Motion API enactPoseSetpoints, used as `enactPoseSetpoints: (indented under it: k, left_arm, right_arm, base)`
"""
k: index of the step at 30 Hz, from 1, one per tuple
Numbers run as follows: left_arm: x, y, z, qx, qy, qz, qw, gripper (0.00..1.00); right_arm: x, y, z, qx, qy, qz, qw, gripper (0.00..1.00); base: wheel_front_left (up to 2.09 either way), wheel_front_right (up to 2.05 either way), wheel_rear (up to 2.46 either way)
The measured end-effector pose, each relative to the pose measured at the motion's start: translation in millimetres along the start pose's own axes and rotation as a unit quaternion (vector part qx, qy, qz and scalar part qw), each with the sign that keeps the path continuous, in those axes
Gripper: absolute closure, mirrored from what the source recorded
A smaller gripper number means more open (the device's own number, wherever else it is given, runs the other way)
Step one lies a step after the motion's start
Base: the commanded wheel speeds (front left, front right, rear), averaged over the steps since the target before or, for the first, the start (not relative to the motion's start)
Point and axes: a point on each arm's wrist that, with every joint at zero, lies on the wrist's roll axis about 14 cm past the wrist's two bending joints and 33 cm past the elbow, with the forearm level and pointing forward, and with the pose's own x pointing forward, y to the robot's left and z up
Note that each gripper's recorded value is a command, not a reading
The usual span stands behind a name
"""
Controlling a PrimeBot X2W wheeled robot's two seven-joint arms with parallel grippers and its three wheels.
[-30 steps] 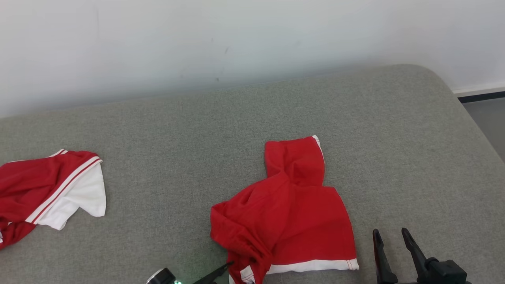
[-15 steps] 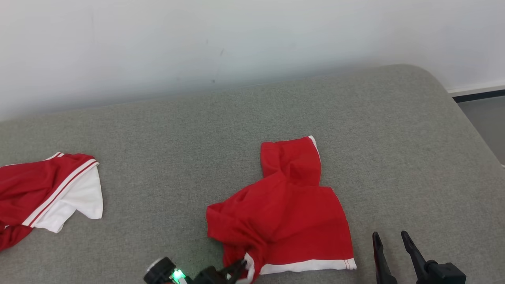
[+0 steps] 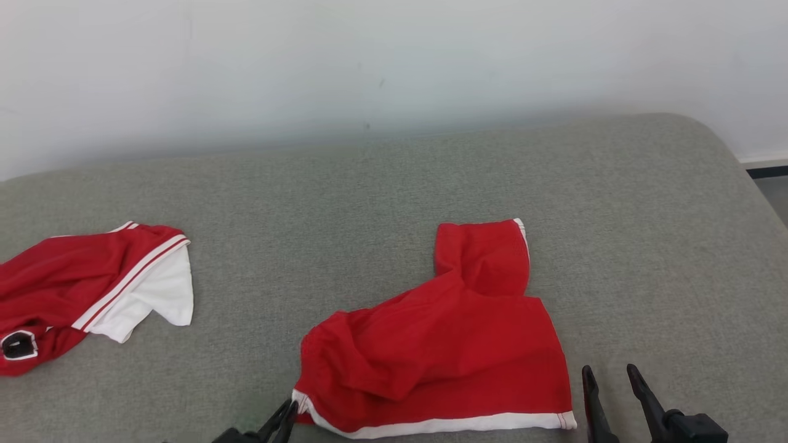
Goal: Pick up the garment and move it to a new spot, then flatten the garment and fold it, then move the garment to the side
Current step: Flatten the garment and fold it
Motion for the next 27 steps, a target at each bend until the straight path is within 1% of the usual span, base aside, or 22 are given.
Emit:
enactPoseSetpoints:
  k: [3,7,10,11,12,13,17,20,27]
  left_arm:
    - [-10,3,-10,-0.012,0.011,0.014,1.000,1.00]
    - [-22,-3,-31,-0.025,0.038,0.014,0.999,1.00]
    - [-24,-4,-37,-0.034,0.046,0.016,0.998,1.00]
    - [-25,-3,-37,-0.037,0.046,0.018,0.998,0.95]
    - [-24,-2,-36,-0.039,0.043,0.021,0.998,0.56]
    - [-24,-1,-32,-0.041,0.038,0.023,0.998,0.00]
    - [-25,3,-26,-0.047,0.025,0.031,0.998,0.00]
    - [-25,5,-24,-0.040,0.022,0.029,0.999,0.00]
    - [-22,5,-31,-0.030,0.037,0.018,0.999,0.00]
  right_arm:
    - [3,5,0,0.000,0.001,0.007,1.000,0.00]
    - [4,7,0,-0.001,0.001,0.011,1.000,0.00]
    - [3,8,1,-0.002,-0.001,0.014,1.000,0.00]
    - [2,8,1,-0.002,-0.001,0.014,1.000,0.00]
    - [2,8,1,-0.003,-0.001,0.015,1.000,0.00]
    - [1,8,1,-0.003,-0.002,0.015,1.000,0.00]
    - [-1,8,-1,-0.004,0.001,0.016,1.000,0.00]
    - [-5,8,-6,-0.003,0.009,0.015,1.000,0.00]
    - [-7,5,-9,-0.005,0.013,0.013,1.000,0.00]
  base:
    - [0.00,0.00,0.00]
    - [0.00,0.00,0.00]
    - [0.00,0.00,0.00]
    - [0.00,0.00,0.00]
    - [0.00,0.00,0.00]
    - [0.00,0.00,0.00]
    - [0.00,0.00,0.00]
    - [0.00,0.00,0.00]
    - [0.00,0.00,0.00]
